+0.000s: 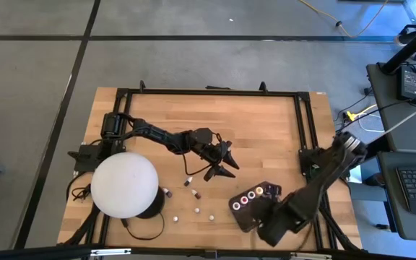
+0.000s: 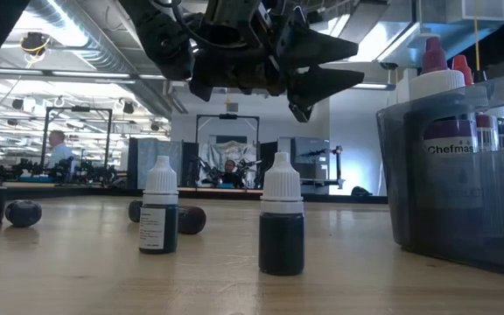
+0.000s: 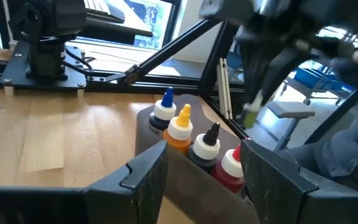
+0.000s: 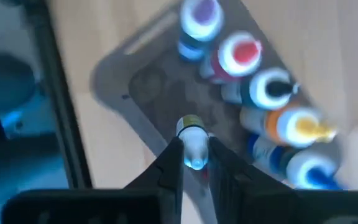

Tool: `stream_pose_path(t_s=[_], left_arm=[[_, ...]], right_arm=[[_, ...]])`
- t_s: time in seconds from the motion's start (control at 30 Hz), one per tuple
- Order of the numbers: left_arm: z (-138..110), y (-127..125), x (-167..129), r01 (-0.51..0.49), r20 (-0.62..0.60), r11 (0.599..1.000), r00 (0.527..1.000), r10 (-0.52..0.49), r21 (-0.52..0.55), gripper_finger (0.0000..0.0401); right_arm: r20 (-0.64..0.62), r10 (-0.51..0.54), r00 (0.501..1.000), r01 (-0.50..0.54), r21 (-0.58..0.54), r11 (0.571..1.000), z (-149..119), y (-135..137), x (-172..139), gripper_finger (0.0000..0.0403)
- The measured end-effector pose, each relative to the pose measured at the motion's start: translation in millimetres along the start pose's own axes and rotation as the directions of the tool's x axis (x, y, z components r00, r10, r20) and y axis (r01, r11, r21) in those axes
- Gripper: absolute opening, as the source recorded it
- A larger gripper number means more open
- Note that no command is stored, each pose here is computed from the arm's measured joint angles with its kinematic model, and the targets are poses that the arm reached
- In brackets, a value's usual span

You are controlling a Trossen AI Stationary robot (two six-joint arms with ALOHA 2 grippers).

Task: Pick & Place food coloring
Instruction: Put the small green food coloring bottle into the bin

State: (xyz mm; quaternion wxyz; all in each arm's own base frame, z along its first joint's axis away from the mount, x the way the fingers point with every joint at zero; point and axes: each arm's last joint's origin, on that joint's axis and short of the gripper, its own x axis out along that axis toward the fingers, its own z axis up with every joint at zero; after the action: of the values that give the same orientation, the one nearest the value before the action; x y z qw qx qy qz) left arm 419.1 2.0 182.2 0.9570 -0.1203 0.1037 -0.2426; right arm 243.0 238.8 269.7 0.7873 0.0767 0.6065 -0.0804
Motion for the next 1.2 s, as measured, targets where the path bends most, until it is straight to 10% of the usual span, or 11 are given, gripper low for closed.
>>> stream_pose_path(t_s=[0.47, 1.2], left_arm=[[-2, 0, 0, -0.001, -0.012, 1.000, 1.000, 0.001, -0.006, 0.0197], [-4, 0, 0, -0.006, -0.033, 1.000, 0.999, 0.005, -0.017, 0.0192]], right_arm=[[-0.081, 0.000, 0.997, 0.036, 0.444, 0.895, 5, 18, 40, 0.0063], [-0.093, -0.049, 0.994, 0.087, 0.467, 0.880, 13, 22, 78, 0.0065]])
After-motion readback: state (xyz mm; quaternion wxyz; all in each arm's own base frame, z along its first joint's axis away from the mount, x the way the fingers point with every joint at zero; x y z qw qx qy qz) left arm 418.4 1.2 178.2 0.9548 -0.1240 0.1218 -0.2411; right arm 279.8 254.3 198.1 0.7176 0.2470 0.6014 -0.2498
